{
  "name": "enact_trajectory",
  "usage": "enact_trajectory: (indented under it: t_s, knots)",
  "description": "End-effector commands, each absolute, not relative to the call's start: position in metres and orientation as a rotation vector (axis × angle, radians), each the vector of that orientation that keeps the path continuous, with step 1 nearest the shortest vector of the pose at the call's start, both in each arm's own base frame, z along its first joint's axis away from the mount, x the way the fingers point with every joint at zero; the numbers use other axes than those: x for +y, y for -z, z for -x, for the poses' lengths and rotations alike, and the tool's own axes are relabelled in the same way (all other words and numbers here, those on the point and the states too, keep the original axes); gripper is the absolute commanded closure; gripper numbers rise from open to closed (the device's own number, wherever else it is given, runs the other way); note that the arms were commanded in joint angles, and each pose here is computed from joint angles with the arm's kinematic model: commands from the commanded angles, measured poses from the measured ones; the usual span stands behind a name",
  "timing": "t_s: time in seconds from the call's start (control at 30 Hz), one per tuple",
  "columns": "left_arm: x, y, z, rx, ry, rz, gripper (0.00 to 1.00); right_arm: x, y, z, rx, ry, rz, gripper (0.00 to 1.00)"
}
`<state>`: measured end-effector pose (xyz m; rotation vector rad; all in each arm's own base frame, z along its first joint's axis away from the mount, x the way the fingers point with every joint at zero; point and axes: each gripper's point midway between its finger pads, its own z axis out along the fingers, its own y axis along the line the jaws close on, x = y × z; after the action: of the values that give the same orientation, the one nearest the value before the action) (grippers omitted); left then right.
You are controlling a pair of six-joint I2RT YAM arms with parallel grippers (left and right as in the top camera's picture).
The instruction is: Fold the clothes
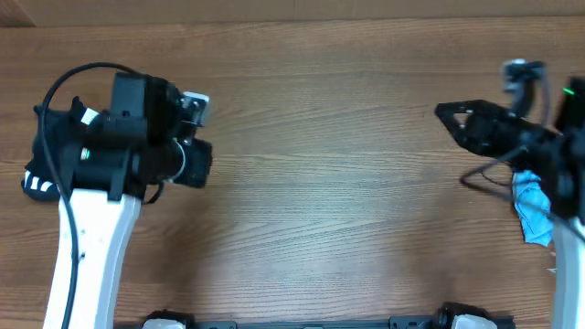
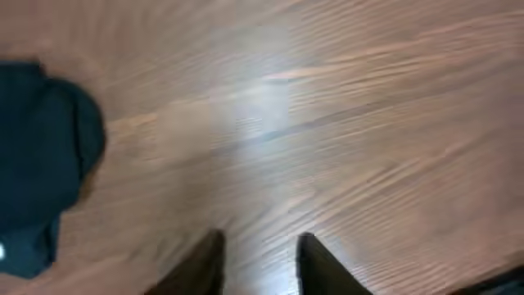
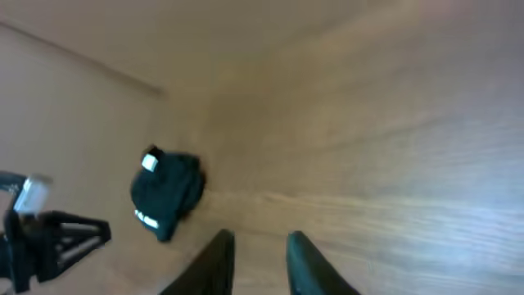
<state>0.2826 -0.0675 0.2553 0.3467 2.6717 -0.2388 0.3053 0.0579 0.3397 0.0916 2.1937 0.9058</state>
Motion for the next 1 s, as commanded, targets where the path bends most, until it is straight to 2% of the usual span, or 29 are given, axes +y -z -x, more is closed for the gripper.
enact_trajectory:
  t_s: [0.0, 0.17, 0.2, 0.37, 0.77, 0.87, 0.97]
  knots:
    - [-0.074, -0.307, -0.264, 2.499, 0.226, -0.393, 0.00, 0.061, -0.374, -0.276, 2.093, -0.875, -0.020, 0.29]
    - [-0.059, -0.342, -0.217, 2.388, 0.216, -0.255, 0.00, 0.067, -0.382, -0.252, 2.072, -0.845, 0.013, 0.11]
    - [-0.047, -0.349, -0.209, 2.356, 0.154, -0.215, 0.00, 0.067, -0.380, -0.250, 2.082, -0.850, 0.006, 0.00]
    - [-0.025, -0.370, -0.174, 2.235, 0.070, -0.140, 0.00, 0.068, -0.375, -0.247, 2.109, -0.864, -0.012, 0.00]
    - [-0.024, -0.364, -0.171, 2.260, 0.067, -0.142, 0.00, 0.069, -0.365, -0.258, 2.151, -0.889, -0.026, 0.00]
    - [-0.024, -0.364, -0.171, 2.260, 0.067, -0.142, 0.00, 0.081, -0.350, -0.245, 2.238, -0.812, 0.013, 0.00]
    - [-0.024, -0.364, -0.171, 2.260, 0.067, -0.142, 0.00, 0.076, -0.356, -0.235, 2.165, -0.531, 0.078, 0.00]
